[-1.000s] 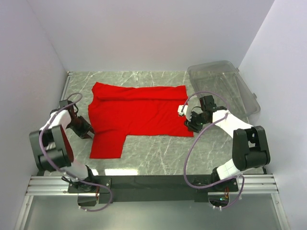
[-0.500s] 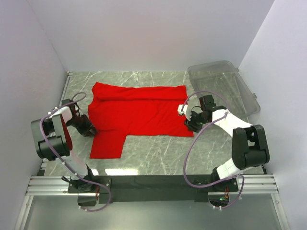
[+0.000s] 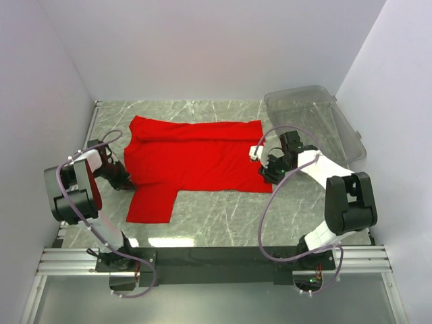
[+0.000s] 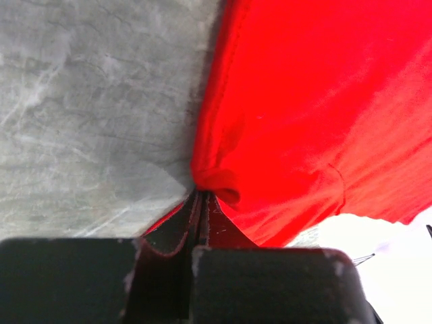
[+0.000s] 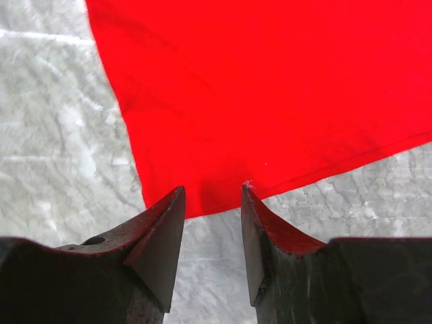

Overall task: Fold and stack the t-shirts
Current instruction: Fold the tshirt

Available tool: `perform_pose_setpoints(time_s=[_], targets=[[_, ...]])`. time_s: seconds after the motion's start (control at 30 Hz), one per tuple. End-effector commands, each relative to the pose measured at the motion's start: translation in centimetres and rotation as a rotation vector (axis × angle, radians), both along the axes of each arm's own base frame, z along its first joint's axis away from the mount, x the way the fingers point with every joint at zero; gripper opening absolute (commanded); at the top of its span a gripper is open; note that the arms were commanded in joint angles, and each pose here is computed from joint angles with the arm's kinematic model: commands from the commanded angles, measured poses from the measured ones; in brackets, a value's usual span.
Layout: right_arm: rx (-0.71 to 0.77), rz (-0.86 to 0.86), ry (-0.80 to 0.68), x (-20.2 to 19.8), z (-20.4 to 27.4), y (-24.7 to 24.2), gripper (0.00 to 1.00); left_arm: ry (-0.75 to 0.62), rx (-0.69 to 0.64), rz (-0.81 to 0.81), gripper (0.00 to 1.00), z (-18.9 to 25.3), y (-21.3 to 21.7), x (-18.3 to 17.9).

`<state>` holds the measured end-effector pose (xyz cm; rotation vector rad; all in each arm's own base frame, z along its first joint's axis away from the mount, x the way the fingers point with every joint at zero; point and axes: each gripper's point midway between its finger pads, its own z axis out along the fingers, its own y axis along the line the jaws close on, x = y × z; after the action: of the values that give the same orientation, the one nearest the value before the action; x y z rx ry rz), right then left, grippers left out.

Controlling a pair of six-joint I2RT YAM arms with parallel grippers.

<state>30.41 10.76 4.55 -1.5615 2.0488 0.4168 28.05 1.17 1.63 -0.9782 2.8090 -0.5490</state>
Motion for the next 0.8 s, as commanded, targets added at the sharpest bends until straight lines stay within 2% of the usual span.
perform_pose_setpoints(time_s=[0.0,0.17,0.37,0.77], targets=[[-0.018,0.124,0.015,-0.6,0.6,0.2,0.46,-0.133,0.015,-0.026,0.01,3.4,0.2,2.0],[-0.041,0.216,0.07,-1.9,0.7,0.1,0.46,-0.219,-0.015,-0.03,0.01,6.3,-0.6,2.5],[-0.131,0.252,0.089,-3.4,-1.1,-0.9,0.47,-0.236,-0.042,-0.029,0.01,6.8,-1.2,2.0],[-0.185,0.246,0.087,-4.7,-2.7,-0.8,0.46,-0.241,-0.057,-0.034,0.01,7.0,-1.5,2.2]])
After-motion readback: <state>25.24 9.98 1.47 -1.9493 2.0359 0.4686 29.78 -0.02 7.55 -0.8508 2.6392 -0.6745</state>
